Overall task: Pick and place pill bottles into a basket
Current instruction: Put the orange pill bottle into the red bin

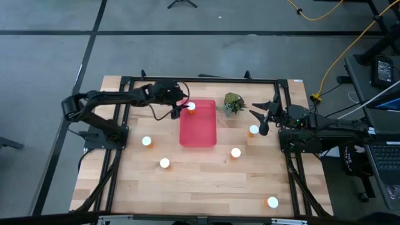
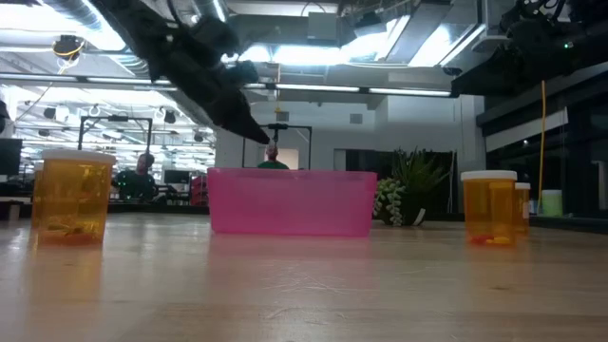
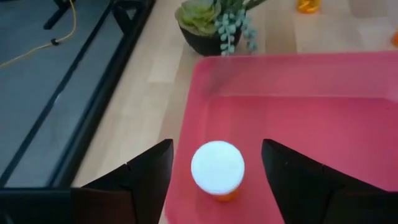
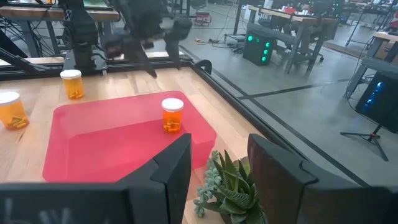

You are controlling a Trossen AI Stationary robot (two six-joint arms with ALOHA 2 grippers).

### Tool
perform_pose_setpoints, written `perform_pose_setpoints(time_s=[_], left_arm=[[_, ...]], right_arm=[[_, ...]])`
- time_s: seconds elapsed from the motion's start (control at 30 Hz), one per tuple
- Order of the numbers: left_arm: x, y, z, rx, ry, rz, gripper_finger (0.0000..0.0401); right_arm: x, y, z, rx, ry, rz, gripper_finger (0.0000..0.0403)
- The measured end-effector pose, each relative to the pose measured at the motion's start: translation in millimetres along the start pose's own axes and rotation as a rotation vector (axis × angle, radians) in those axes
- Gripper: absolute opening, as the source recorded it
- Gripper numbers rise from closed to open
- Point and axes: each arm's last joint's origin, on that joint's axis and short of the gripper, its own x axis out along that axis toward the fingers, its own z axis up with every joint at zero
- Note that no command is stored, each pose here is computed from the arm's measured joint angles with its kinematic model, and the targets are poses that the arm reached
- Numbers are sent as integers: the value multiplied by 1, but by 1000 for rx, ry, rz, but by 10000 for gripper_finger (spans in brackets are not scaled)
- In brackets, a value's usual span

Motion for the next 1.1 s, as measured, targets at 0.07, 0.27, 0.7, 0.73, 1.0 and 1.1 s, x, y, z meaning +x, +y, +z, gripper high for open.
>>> perform_pose_setpoints(time_s=[0.07, 0.27, 0.7, 0.73, 1.0, 1.1], left_arm=[[-13, -1, 3, 1, 2, 2, 235], [-64, -6, 10, -7, -12, 10, 208], [-115, -31, -26, -77, -47, -126, 125], [-114, -33, -33, -88, -48, -137, 116], [-114, -45, -66, -97, -159, -134, 38], [-119, -45, -66, -87, -198, -119, 11]], right_arm=[[0, 0, 0, -2, 0, 0, 161], [0, 0, 0, -3, 0, 0, 161], [0, 0, -3, -20, 33, 1, 161], [0, 0, -4, -24, 37, 1, 161], [0, 0, -5, -18, 46, 2, 161], [0, 0, -5, -18, 48, 2, 161]])
